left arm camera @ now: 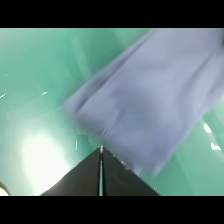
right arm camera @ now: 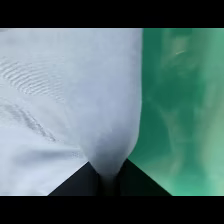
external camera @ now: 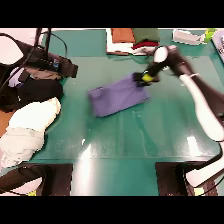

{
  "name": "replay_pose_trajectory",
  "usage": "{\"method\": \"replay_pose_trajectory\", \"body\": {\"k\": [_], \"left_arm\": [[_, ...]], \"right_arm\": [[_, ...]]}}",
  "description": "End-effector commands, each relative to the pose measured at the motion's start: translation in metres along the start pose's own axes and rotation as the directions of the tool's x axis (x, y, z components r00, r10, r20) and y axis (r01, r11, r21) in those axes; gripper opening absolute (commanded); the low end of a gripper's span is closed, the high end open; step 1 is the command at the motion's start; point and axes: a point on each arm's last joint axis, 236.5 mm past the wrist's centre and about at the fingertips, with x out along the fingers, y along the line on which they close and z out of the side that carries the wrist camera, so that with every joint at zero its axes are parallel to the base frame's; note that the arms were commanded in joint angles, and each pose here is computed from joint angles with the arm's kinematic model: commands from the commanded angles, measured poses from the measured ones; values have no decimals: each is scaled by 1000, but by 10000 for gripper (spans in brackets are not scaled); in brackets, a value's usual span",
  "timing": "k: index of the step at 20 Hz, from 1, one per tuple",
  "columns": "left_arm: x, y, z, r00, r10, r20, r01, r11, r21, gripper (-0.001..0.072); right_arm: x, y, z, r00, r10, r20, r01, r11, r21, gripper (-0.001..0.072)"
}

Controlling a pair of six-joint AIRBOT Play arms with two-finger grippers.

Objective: Fold the shirts.

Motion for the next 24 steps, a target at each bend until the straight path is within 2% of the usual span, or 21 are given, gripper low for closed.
{"method": "replay_pose_trajectory", "body": {"k": [1,5,8,11,13,15,18,22,24], "left_arm": [[1,-18,2,999,-31,12,31,999,25,25],[1,-18,2,999,-31,12,30,999,17,25],[1,-18,3,999,-31,15,31,1000,5,25],[0,-18,6,999,-32,29,33,999,-22,25],[0,-18,7,999,-32,31,33,999,-35,26],[0,-18,7,999,-32,31,33,999,-35,25],[0,-18,6,999,-33,28,34,999,-35,25],[1,-18,1,999,-32,7,32,999,-34,26],[1,-18,1,999,-32,6,32,999,-33,26]], "right_arm": [[-64,-121,1,986,-155,60,145,979,142,19],[-126,-261,-29,954,-268,135,191,888,418,19],[-167,-355,-74,913,-377,158,201,750,630,19],[-186,-414,-132,896,-432,102,203,602,772,18],[-186,-433,-167,895,-442,60,203,524,827,17],[-177,-435,-195,905,-425,20,206,478,854,17],[-155,-422,-219,919,-393,-19,217,464,859,17],[-142,-417,-258,904,-406,-132,321,442,838,18],[-136,-412,-264,908,-395,-140,322,443,837,20]]}}
